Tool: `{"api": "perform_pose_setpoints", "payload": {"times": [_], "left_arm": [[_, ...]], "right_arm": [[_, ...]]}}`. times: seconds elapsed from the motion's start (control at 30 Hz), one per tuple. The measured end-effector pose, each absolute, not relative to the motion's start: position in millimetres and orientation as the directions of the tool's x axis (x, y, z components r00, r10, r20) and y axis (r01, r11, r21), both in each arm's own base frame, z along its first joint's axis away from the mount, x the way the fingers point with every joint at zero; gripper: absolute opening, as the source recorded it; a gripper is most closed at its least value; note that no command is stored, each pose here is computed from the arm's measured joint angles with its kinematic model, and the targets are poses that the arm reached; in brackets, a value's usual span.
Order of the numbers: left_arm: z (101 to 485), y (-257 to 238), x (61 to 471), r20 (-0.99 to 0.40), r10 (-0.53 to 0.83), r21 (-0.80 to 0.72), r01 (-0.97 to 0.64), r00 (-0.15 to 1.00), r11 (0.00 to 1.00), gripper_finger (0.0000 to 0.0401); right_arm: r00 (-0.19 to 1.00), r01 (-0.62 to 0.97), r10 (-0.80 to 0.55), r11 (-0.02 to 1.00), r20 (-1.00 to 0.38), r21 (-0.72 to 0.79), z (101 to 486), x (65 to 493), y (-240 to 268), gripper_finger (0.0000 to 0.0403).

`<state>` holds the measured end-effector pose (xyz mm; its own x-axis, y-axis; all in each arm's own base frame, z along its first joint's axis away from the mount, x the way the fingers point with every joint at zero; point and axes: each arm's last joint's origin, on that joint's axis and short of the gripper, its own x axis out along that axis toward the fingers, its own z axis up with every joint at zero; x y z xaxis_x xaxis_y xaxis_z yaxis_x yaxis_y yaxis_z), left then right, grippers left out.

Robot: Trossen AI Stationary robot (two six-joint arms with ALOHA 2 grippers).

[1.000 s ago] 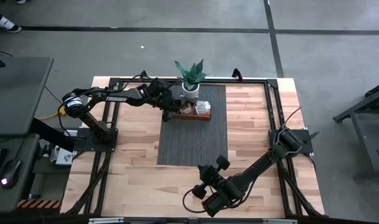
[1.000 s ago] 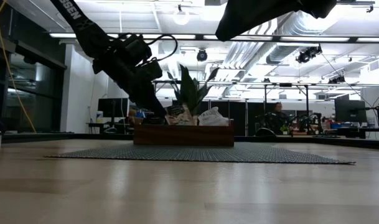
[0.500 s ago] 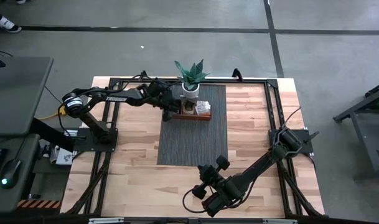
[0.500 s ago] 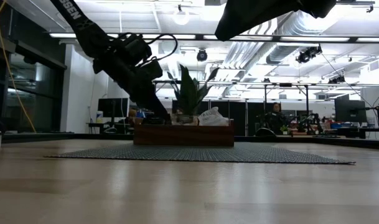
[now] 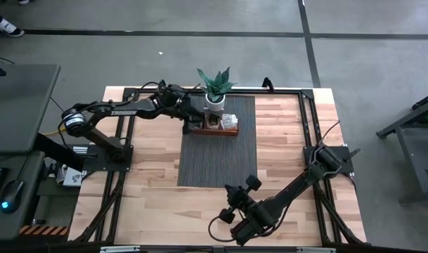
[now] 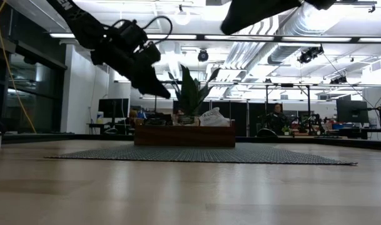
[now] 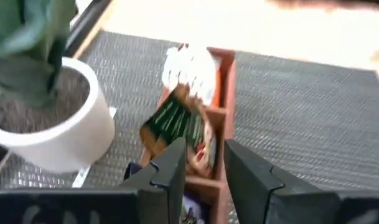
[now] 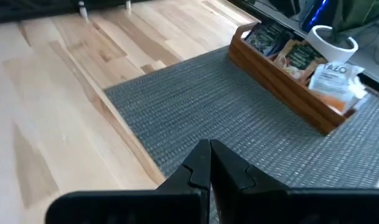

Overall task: Pick & Place Tea
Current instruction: Return to Home Position

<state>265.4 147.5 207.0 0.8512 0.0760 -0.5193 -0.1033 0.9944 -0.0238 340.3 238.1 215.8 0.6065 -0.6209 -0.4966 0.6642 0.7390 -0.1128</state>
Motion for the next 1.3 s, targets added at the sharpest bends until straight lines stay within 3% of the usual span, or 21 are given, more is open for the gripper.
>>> {"api": "perform_pose_setpoints", "payload": {"times": [0.23, 0.7, 1.0, 1.3], "left_arm": [[219, 127, 248, -0.391, -0.081, -0.097, 0.046, 0.917, 0.994, 0.009], [175, 39, 174, -0.198, -0.107, -0.156, 0.077, 0.974, 0.985, 0.0082], [174, -14, 153, -0.103, -0.095, -0.108, 0.083, 0.99, 0.991, 0.0082], [171, -34, 149, -0.125, -0.094, 0.019, 0.097, 0.988, 0.995, 0.0082]], "right_arm": [[0.581, 0.664, -0.639, 0.73, -0.504, -0.162, 215, 329, 240, 0.0], [0.58, 0.674, -0.654, 0.72, -0.485, -0.165, 215, 328, 239, 0.0], [0.602, 0.697, -0.666, 0.708, -0.441, -0.118, 217, 337, 235, 0.0], [0.624, 0.696, -0.665, 0.712, -0.411, -0.095, 219, 339, 238, 0.0]]}}
